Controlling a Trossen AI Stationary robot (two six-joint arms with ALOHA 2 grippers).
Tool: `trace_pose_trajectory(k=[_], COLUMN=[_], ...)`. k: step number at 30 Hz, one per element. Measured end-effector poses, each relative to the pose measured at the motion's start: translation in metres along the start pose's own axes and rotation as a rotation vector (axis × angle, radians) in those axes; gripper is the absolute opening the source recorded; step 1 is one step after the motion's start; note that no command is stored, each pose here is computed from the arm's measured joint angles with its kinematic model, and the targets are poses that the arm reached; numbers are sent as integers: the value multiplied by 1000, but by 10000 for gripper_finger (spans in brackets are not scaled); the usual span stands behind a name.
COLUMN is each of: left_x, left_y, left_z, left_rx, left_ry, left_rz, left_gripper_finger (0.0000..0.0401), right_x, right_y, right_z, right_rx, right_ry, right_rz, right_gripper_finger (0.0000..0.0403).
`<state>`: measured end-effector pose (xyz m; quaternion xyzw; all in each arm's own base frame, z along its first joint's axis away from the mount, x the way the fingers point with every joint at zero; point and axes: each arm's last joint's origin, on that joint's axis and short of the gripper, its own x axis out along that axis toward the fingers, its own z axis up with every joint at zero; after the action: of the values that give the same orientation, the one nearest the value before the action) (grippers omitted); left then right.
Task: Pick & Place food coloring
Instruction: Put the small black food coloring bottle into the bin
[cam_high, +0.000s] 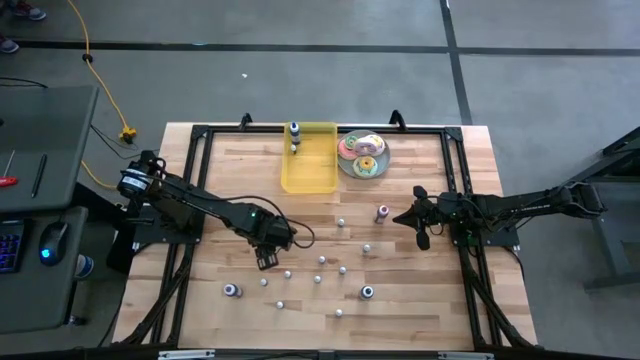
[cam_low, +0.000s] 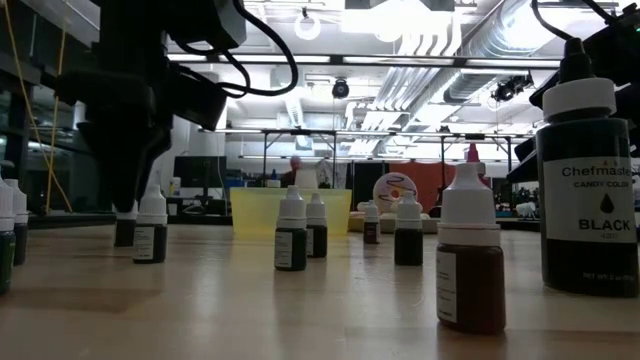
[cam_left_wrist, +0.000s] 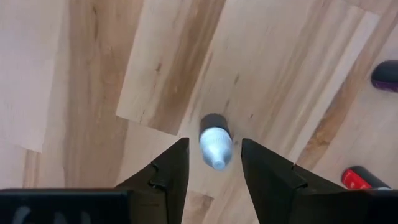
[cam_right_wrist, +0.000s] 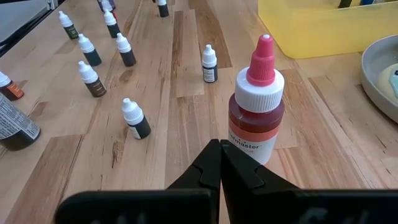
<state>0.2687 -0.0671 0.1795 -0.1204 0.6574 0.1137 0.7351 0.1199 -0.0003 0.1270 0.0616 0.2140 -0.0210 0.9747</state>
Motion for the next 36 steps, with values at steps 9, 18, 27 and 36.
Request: trace_pose_trajectory(k=[9, 18, 27, 36], left_x=[0, 0, -1, -4], left_y=[0, 0, 0, -1], left_z=[0, 0, 0, 0], left_rx=[8, 12, 34, 59], left_ry=[0, 5, 4, 23], left_rz=[0, -6, -7, -26], left_gripper_finger=[140, 105, 44, 36], right_x=[0, 0, 0, 0], right_y=[0, 0, 0, 0], right_z=[0, 0, 0, 0], right_rx=[0, 0, 0, 0], right_ry=[0, 0, 0, 0], right_rz=[0, 0, 0, 0], right_gripper_finger=[0, 0, 0, 0])
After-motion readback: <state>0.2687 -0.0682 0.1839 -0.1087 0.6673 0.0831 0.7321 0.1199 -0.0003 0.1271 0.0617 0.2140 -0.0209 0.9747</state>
